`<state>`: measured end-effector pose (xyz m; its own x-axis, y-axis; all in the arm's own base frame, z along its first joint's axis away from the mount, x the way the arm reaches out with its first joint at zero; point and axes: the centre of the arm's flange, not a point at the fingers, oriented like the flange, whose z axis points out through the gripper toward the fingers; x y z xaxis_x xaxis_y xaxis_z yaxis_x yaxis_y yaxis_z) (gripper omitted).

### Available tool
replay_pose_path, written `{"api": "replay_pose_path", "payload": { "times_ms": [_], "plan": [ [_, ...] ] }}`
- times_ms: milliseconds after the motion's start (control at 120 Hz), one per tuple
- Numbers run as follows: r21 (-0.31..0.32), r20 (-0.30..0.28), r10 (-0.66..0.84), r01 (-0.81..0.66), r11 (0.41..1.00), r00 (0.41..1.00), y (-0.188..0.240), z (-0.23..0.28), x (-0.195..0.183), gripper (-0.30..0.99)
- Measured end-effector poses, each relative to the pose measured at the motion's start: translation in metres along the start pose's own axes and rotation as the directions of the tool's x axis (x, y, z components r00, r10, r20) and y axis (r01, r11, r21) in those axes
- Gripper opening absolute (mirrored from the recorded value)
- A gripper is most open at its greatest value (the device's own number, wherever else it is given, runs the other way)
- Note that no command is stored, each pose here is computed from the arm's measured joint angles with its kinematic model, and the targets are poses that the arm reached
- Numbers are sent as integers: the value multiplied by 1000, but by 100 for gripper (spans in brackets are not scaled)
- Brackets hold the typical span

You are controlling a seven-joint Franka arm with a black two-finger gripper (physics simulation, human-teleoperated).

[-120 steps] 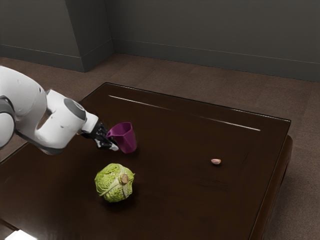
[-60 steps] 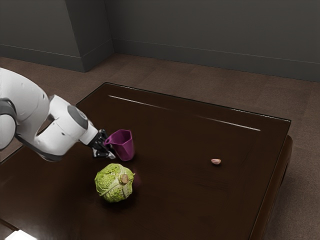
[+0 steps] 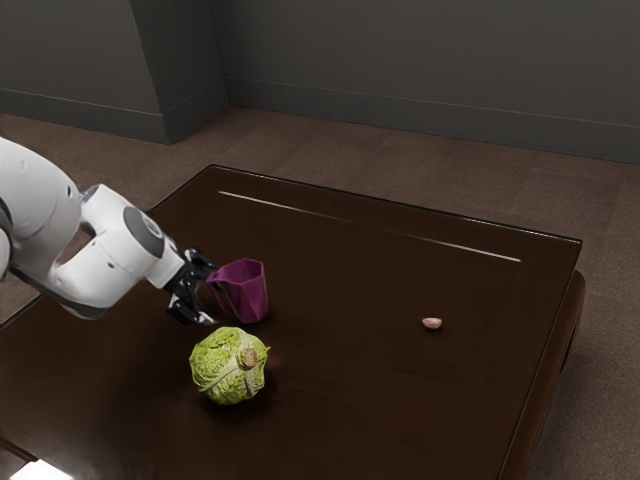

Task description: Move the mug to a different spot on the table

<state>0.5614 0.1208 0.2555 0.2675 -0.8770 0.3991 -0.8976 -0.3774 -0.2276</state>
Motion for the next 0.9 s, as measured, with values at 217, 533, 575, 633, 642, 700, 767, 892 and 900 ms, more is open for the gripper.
{"api": "replay_pose_path", "payload": {
  "times_ms": [217, 533, 575, 633, 642, 700, 767, 892, 900],
  "plan": [
    [69, -4, 5, -5, 998, 1000, -1, -68, -16, 64],
    [58, 218, 159, -175, 983, 963, -142, -238, 174, 67],
    [11, 242, 77, -82, 997, 967, -143, -232, 172, 67],
    [-35, 277, -36, 48, 998, 960, -140, -228, 165, 67],
    [-39, 281, -51, 65, 997, 958, -140, -229, 165, 67],
    [-59, 313, -148, 175, 983, 938, -135, -228, 164, 67],
    [-67, 346, -246, 286, 956, 905, -129, -226, 163, 67],
    [-51, 392, -396, 449, 892, 831, -122, -224, 164, 68],
    [-49, 394, -404, 458, 887, 825, -121, -224, 164, 68]
  ]
}}
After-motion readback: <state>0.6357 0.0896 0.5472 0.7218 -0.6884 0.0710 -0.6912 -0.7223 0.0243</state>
